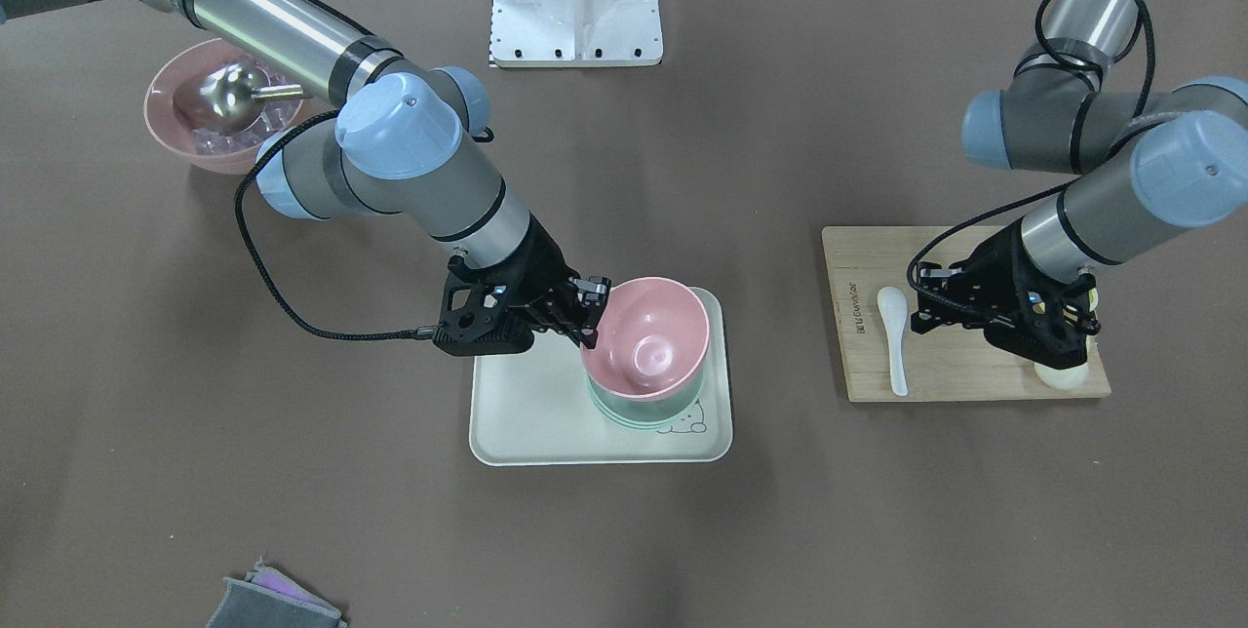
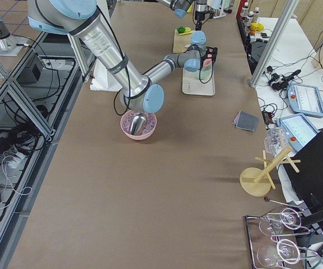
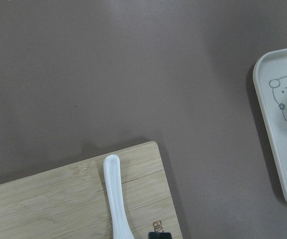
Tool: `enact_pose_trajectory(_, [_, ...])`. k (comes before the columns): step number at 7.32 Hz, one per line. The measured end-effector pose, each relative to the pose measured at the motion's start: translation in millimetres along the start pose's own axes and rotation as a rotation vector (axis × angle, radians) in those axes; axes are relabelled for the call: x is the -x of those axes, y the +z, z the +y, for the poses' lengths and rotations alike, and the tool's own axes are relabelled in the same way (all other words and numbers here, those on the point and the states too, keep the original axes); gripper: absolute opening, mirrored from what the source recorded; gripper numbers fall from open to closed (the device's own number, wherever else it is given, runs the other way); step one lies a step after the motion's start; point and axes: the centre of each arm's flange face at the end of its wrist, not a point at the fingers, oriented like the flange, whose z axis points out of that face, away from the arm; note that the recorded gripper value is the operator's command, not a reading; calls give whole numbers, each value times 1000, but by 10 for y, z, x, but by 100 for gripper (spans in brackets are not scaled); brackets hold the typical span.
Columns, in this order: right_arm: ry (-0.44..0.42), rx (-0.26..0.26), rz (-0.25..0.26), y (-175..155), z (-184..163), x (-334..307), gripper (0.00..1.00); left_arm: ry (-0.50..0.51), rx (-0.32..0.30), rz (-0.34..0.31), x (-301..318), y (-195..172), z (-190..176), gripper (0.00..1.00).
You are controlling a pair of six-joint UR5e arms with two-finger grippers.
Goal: Stack pink bowl on green and place spoon
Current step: 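Hold the pink bowl above the green bowls while left gripper grasps the spoon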
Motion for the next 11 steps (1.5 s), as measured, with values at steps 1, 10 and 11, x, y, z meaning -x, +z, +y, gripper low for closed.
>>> enact_pose_trajectory(1, [0,0,-1,-1,0,1,0,0,0,0,1,1,0,0])
enact_pose_trajectory(10, [-1,-2,-4,-13,-6,6,0,7,-8,-51,26,197,34,74])
enact_pose_trajectory(11, [-1,-2,-4,-14,-7,6,0,13,-17,-93,-28,341,56,74])
